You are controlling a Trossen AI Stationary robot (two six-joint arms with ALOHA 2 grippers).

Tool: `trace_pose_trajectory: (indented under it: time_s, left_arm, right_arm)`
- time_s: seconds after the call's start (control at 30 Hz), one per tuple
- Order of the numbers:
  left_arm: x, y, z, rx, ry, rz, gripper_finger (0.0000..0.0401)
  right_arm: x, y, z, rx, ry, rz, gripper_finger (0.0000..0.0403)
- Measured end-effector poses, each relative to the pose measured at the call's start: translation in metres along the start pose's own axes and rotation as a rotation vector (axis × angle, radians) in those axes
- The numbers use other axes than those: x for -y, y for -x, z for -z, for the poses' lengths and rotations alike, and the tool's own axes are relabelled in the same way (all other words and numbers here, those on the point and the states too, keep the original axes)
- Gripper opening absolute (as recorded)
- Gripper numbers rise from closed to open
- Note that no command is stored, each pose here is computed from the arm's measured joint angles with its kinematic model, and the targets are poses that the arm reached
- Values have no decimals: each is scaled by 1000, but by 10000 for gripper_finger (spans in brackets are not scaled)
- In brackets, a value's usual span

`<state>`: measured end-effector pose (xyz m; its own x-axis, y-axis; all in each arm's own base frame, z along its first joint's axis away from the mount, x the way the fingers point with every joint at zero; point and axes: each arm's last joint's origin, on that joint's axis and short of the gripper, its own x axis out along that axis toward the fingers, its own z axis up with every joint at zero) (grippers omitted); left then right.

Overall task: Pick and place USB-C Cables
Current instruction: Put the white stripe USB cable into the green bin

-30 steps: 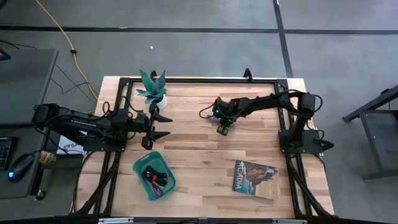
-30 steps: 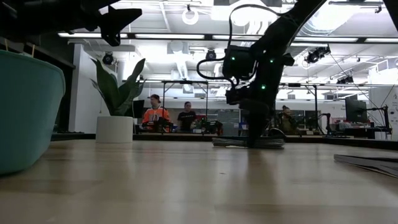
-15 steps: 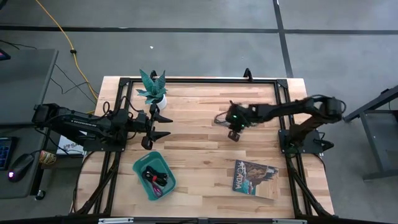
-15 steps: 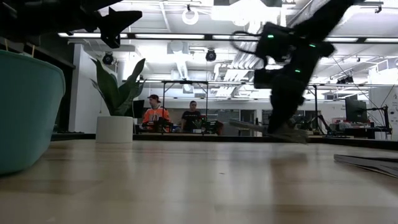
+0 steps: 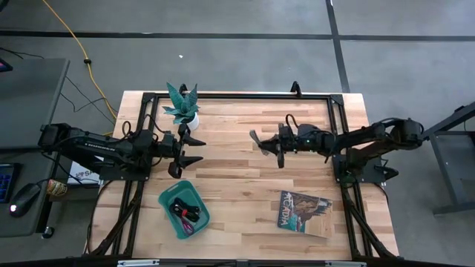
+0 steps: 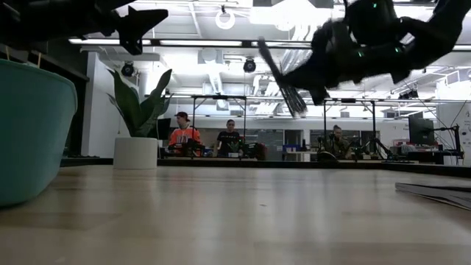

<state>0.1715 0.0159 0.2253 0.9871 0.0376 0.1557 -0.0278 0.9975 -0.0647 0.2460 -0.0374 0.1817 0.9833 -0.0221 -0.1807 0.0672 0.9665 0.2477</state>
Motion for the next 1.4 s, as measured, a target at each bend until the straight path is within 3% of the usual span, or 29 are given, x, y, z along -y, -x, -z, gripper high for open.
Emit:
trace_pose_trajectory:
  time_s: [0.1,0.3,0.9,1.07,1.23,1.4]
  left_arm:
    - [0,0,-1,7,0,1,229]
    - [0,0,-1,9,-1,-8,229]
    - [-1,-4,-3,64,3,-30,229]
    - [-4,-20,11,69,49,-52,229]
    - [-11,-53,20,22,65,-211,229]
    - [-11,-83,25,-15,72,-153,229]
  right_arm:
    - [-4,-5,-21,109,16,-25,7]
    - [-12,-13,-46,179,40,-27,4]
    - [-27,-15,-40,147,52,-39,3]
    - [-33,-18,-39,178,56,-71,3]
    - [-41,-32,-32,160,59,-101,3]
    - [-48,-50,-32,139,61,-119,3]
